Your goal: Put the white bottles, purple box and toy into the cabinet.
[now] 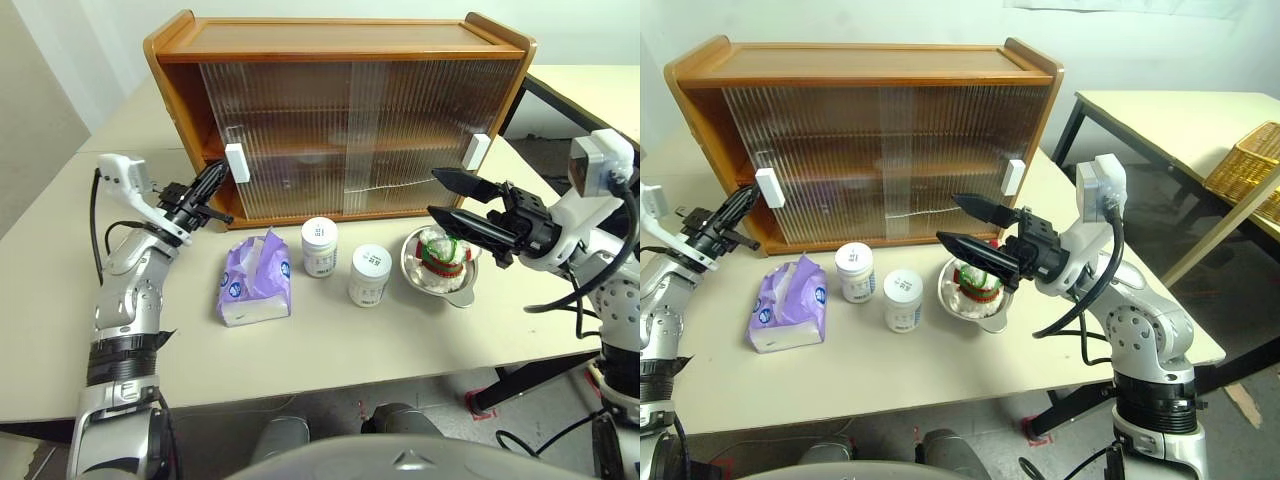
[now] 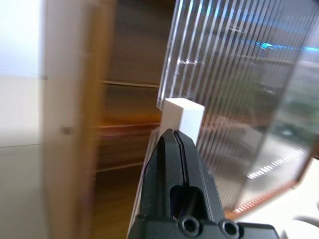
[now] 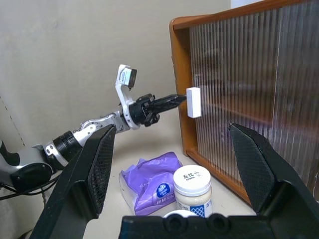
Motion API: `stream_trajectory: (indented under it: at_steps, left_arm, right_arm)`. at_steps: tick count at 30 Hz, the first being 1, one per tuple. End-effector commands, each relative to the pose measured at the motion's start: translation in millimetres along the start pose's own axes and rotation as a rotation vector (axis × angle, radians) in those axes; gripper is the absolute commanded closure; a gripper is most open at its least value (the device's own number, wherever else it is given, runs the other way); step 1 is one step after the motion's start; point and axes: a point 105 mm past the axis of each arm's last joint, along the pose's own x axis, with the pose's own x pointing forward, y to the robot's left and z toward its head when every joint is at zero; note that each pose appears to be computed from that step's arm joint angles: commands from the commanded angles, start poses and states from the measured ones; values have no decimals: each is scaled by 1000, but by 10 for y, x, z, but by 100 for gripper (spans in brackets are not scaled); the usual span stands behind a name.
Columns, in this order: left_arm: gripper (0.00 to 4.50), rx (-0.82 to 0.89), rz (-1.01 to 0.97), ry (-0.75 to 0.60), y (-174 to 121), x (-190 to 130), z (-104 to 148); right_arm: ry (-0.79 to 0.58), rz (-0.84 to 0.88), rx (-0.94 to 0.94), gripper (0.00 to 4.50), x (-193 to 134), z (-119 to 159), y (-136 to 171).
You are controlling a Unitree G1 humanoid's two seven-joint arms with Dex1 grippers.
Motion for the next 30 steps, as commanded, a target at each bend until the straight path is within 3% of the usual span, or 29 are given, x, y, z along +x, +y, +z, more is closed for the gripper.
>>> stream_trajectory:
  at_steps: [1, 8, 15, 25, 30]
  left_arm:
    - [445, -6, -74, 7, -181, 158, 27]
    - [445, -6, -138, -2, -326, 343, 78]
    - [445, -20, -94, -10, -270, 108, 140]
    - [445, 38, 156, -53, 218, -207, 296]
    - [445, 58, 189, -9, 294, -175, 208]
  right_arm:
    - [-14, 4, -13, 0, 1, 36, 33]
    - [-24, -5, -14, 0, -2, 50, 42]
    - [-25, -11, -9, 0, -12, 39, 47]
    - [-7, 10, 1, 0, 2, 37, 11]
    - [-8, 17, -2, 0, 23, 44, 6]
